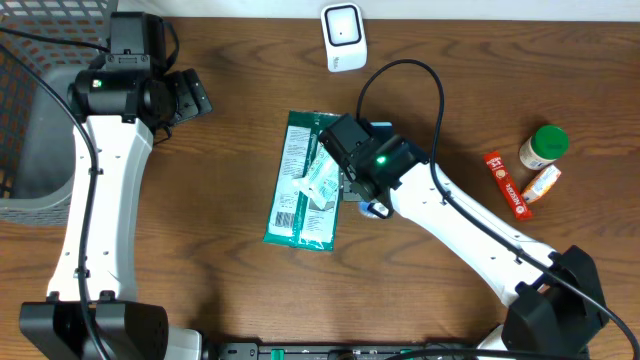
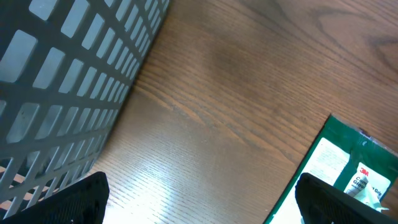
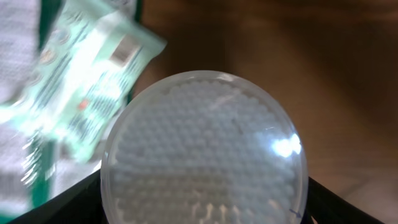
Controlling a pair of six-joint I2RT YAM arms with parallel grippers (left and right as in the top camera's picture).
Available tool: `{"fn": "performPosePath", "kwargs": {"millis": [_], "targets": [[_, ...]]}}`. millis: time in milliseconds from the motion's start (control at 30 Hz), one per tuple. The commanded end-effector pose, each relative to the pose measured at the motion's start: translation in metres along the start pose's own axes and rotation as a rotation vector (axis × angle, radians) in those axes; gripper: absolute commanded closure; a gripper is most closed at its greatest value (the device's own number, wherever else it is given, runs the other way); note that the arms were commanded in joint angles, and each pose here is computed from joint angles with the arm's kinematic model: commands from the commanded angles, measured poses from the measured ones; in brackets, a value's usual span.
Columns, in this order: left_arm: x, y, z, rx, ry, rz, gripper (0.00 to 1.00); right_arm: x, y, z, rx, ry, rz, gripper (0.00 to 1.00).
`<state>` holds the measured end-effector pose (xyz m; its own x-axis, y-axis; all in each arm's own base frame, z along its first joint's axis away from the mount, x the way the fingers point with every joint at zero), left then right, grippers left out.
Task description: Scan the item barcode
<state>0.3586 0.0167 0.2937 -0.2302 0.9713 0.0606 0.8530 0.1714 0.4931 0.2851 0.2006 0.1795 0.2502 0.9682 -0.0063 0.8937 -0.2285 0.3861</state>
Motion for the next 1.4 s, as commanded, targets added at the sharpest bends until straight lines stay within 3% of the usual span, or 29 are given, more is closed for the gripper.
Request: {"fn": "performPosePath", "kwargs": {"millis": [0,333,433,533,767,1100,1367], "targets": [[0.002,-0.002,0.005,0.016,0.015,-0.003,0.04,-0.018,0.012,0.014,-0.164,-0.117,0.007,0.27],[0.002,-0.002,0.005,0.016,0.015,-0.003,0.04,-0.025,0.001,0.053,-0.208,-0.087,0.054,0.26],[0.002,-0.002,0.005,0.016,0.015,-0.003,0.04,-0.025,-0.001,0.053,-0.194,-0.081,0.052,0.17],[0.002,-0.002,0.005,0.016,0.015,-0.003,0.04,-0.028,-0.002,0.052,-0.185,-0.092,0.046,0.01],[0.002,-0.002,0.005,0.016,0.015,-0.003,0.04,-0.029,-0.003,0.046,-0.155,-0.067,0.006,0.01],[0.002,-0.002,0.005,0.016,0.015,-0.003,0.04,-0.051,0.076,-0.082,-0.214,0.333,-0.102,0.01],[0.002,-0.002,0.005,0.016,0.015,-0.003,0.04,-0.096,0.119,-0.167,-0.214,0.402,-0.151,0.01]]}}
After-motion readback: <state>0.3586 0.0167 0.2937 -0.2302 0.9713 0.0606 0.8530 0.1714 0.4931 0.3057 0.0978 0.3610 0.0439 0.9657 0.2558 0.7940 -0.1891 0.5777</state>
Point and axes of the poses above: each gripper's point midway between its finger pads, its own z axis out along the fingers, its own x axis along the line the jaws close on, y = z × x, the point moved 7 cm from there along -z, back along the fingers, and after that the axes turned 12 degrees about z, right-handed, at the moved point
